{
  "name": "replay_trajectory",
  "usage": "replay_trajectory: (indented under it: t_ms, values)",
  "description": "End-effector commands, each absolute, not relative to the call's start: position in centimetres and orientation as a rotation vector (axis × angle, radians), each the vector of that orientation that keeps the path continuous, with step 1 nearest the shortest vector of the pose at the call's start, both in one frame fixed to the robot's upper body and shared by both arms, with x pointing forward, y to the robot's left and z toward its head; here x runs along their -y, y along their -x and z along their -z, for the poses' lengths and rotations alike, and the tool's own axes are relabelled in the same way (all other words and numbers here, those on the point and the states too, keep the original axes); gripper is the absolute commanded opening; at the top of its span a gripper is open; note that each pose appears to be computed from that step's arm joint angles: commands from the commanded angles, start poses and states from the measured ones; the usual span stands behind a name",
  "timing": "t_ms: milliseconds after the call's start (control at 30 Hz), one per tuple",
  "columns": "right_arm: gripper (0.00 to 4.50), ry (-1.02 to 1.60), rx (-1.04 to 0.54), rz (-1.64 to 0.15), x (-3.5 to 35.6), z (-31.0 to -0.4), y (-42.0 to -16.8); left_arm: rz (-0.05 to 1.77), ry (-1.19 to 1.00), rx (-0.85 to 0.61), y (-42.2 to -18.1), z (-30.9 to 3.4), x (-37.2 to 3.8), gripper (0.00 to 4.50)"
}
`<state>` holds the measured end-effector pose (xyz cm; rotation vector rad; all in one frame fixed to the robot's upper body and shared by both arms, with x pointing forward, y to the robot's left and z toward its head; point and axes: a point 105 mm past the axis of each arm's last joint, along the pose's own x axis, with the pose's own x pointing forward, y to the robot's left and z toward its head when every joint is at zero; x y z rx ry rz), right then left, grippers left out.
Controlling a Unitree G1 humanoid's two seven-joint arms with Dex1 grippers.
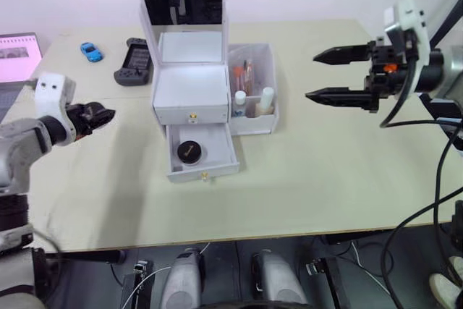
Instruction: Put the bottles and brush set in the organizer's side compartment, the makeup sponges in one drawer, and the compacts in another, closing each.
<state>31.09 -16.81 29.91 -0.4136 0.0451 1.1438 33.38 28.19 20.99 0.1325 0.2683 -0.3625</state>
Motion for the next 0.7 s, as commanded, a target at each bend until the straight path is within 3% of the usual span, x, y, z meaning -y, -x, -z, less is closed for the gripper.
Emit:
replay_trajectory:
  t_ms: [33, 233, 400, 700]
  values:
    - [4.5, 0.448, 0.009, -1.148, 16.6, -31.2, -30.7, 0.557, -0.196, -0.188, -31.3, -24.1, -24.9, 2.7]
    - [4.5, 0.435, 0.029, -1.171, 15.6, -31.0, -30.3, 1.096, -0.275, -0.275, -26.5, -23.0, -14.2, 2.7]
    - [4.5, 0.441, 0.027, -1.141, 15.9, -30.8, -30.0, 1.111, -0.279, -0.302, -27.7, -21.2, -11.0, 2.7]
    - [4.5, 0.435, 0.029, -1.086, 16.7, -30.9, -29.3, 1.063, -0.362, -0.329, -30.2, -18.9, -9.6, 2.7]
